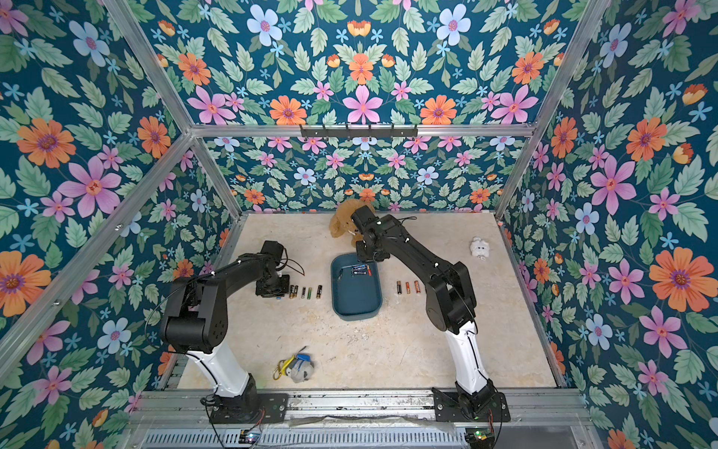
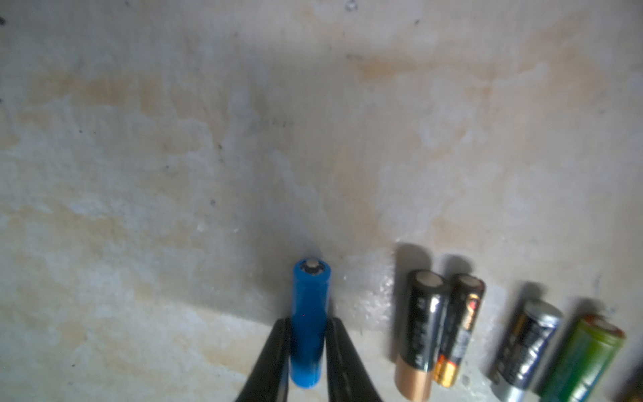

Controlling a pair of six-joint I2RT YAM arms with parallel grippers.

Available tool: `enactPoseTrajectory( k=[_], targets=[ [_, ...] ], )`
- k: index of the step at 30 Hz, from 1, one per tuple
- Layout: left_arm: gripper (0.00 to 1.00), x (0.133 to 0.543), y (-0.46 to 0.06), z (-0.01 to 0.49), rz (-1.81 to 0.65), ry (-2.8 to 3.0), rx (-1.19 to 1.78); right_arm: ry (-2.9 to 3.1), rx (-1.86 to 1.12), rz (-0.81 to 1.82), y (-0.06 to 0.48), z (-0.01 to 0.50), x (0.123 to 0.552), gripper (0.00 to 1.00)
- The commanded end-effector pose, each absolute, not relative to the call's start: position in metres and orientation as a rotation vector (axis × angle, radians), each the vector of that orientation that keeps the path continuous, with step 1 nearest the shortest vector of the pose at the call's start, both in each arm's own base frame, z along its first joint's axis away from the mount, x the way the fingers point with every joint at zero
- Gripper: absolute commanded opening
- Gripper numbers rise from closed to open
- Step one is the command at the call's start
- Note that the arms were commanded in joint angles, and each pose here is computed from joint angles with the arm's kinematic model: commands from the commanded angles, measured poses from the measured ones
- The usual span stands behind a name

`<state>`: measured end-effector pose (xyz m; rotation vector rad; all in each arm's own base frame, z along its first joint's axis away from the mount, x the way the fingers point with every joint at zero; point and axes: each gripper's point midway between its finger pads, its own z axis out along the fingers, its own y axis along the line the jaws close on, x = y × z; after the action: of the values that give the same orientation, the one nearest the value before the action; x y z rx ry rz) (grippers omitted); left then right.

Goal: Take the batteries out of the storage box
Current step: Adjust the battery at the center of the board.

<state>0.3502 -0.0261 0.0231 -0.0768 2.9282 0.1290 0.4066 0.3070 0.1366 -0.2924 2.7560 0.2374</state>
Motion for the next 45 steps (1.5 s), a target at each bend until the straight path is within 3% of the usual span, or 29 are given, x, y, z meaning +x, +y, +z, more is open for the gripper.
enactPoseTrajectory(
  k=[1, 17, 45],
  targets=[
    [0.28, 0.349, -0.024, 0.024, 0.147, 2.926, -0.07, 2.749, -0.305, 0.225, 0.305, 0.141, 0.406, 0.28],
    [0.33, 0.367, -0.037, 0.07, 0.027, 2.826, -0.084, 2.745, -0.304, 0.23, 0.305, 0.144, 0.406, 0.28],
    [0.32, 0.359, -0.063, 0.045, -0.076, 2.865, -0.051, 2.748, -0.306, 0.231, 0.305, 0.143, 0.405, 0.28]
  ],
)
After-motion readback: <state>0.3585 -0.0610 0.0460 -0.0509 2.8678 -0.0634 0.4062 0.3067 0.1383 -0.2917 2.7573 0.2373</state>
